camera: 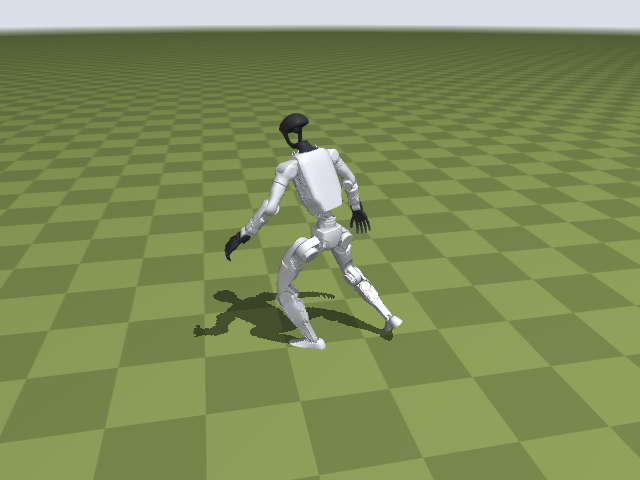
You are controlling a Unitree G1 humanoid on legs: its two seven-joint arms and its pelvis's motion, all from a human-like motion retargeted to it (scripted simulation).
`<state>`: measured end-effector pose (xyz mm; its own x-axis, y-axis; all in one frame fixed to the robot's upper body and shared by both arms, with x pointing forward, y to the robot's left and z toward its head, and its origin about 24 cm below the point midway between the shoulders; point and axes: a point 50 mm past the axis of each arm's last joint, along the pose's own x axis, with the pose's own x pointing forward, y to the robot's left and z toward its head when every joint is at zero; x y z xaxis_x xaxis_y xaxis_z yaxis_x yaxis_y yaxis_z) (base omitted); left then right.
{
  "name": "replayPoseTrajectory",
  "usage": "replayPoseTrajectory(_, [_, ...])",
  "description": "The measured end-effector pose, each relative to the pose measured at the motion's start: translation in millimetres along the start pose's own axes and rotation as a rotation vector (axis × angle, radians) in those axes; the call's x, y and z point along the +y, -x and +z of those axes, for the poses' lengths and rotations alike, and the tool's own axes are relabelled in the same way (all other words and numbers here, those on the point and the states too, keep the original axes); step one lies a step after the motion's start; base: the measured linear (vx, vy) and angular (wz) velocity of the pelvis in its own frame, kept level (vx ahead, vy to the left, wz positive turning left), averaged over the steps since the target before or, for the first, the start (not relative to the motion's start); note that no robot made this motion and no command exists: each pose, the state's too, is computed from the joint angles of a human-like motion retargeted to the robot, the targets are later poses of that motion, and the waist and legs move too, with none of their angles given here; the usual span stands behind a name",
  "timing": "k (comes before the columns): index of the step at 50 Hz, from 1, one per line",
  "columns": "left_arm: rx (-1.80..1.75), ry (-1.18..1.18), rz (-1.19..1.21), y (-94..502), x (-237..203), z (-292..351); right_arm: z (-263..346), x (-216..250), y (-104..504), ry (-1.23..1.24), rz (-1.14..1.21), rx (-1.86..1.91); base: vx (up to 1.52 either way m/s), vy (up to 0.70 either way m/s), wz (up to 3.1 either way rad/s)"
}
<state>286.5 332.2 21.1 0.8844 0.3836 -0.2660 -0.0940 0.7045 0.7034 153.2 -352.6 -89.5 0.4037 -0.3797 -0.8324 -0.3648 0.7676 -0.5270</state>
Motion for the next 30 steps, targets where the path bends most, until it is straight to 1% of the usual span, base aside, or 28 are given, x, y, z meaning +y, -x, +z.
replayPoseTrajectory(3, [0.041,-0.089,0.103,-17,23,21,-30,35,0,0.077,0.118,0.137,0.54,0.22,1.51])
replayPoseTrajectory(5, [0.115,-0.127,0.159,-28,25,36,-40,51,2,0.150,0.157,0.199,0.48,0.20,2.04])
replayPoseTrajectory(7, [0.184,-0.111,0.184,-33,11,53,-38,55,1,0.233,0.144,0.209,0.49,0.23,2.37])
replayPoseTrajectory(8, [0.204,-0.067,0.187,-33,-2,63,-32,52,0,0.273,0.106,0.191,0.51,0.21,2.60])
replayPoseTrajectory(10, [0.196,0.041,0.144,-31,-34,78,-14,43,-3,0.313,-0.002,0.120,0.54,0.17,2.67])
replayPoseTrajectory(11, [0.155,0.094,0.087,-28,-52,84,0,38,-4,0.285,-0.062,0.064,0.58,0.11,2.56])
replayPoseTrajectory(13, [0.061,0.175,-0.056,-18,-89,94,28,25,-4,0.176,-0.164,-0.047,0.61,0.08,2.42])
replayPoseTrajectory(15, [-0.059,0.162,-0.225,-2,-122,94,57,12,-1,0.011,-0.245,-0.175,0.66,0.05,2.43])
replayPoseTrajectory(18, [-0.207,-0.002,-0.416,27,-152,78,102,-9,9,-0.244,-0.257,-0.349,0.69,-0.03,2.35])
replayPoseTrajectory(20, [-0.274,-0.112,-0.491,46,-161,62,131,-25,20,-0.346,-0.284,-0.460,0.71,-0.12,2.62])
replayPoseTrajectory(22, [-0.303,-0.085,-0.486,62,-162,51,161,-50,36,-0.355,-0.368,-0.570,0.59,-0.16,2.51])
replayPoseTrajectory(23, [-0.319,-0.093,-0.495,66,-160,48,177,-63,45,-0.319,-0.396,-0.619,0.47,-0.15,2.14])
replayPoseTrajectory(25, [-0.301,-0.030,-0.482,79,-157,36,199,-95,63,-0.265,-0.514,-0.674,0.44,-0.12,1.72])
replayPoseTrajectory(28, [-0.168,0.149,-0.440,93,-157,11,207,-145,79,-0.258,-0.724,-0.548,0.40,-0.07,1.12])
replayPoseTrajectory(30, [-0.043,0.247,-0.385,98,-155,-10,198,-167,85,-0.382,-0.842,-0.386,0.37,0.04,0.69])
